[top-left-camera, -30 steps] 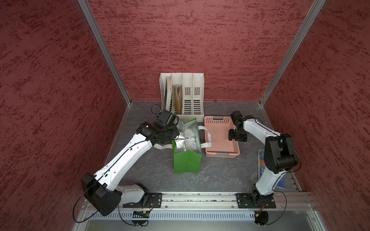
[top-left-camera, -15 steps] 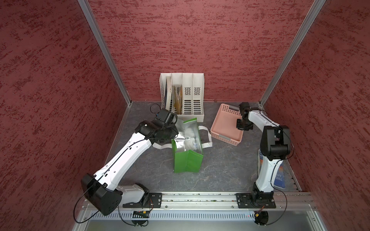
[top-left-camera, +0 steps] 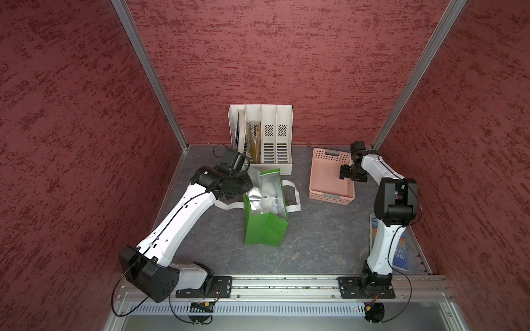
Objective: Place the ice pack in the delivery bag
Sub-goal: Adjust the bin at the center of the board, then adjust the delivery bag at the center of the board.
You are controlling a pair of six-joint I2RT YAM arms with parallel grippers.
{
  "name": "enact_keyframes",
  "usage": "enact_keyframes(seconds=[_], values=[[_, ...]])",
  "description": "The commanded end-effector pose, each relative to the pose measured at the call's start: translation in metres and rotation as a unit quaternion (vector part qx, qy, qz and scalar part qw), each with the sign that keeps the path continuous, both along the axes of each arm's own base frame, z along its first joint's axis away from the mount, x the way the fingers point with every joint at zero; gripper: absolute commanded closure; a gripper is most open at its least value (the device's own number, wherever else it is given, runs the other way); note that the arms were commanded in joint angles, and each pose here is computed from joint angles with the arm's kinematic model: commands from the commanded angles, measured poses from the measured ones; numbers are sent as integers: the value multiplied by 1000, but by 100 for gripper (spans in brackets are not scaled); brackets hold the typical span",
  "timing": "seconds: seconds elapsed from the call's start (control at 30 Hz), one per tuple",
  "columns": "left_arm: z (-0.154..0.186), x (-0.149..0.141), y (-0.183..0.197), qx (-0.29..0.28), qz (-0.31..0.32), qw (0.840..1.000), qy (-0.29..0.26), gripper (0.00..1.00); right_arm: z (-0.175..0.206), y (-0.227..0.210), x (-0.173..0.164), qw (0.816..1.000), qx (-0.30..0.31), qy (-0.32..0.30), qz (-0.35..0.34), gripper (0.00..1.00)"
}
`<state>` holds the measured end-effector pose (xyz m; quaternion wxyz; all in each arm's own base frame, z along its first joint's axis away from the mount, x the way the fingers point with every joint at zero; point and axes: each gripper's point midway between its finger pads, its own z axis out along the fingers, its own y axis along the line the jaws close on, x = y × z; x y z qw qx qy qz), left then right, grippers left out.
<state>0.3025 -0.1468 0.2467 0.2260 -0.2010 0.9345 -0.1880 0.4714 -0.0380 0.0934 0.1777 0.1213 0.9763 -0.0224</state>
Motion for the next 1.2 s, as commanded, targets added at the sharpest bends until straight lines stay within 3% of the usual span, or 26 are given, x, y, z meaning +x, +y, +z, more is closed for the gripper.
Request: enact_keyframes(seconds=[0.0, 0.1, 0.27, 0.4, 0.5, 0.7, 0.9, 1.17], values=[[12, 7, -5, -34, -25, 999, -33, 37, 79, 33, -10, 995, 64, -74, 25, 14], [22, 9, -1, -37, -28, 998, -50, 26, 114, 72, -29, 989, 86, -98, 74, 11], [24, 0, 16, -28, -3, 999, -45, 11, 146, 194, -60, 958, 134, -103, 233, 11], [28, -16, 26, -26, 12, 998, -48, 0, 171, 292, -82, 910, 170, -126, 357, 12], [35, -34, 36, -26, 29, 997, -60, 0, 186, 342, -95, 872, 197, -138, 427, 13], [45, -85, 47, -44, 49, 994, -90, 0, 187, 402, -120, 812, 148, -136, 548, 13], [25, -126, 36, -35, 25, 995, -85, 0, 153, 404, -88, 820, 57, -131, 554, 13], [19, -130, 7, 15, -29, 992, -118, 0, 121, 395, -68, 823, -13, -119, 555, 18]])
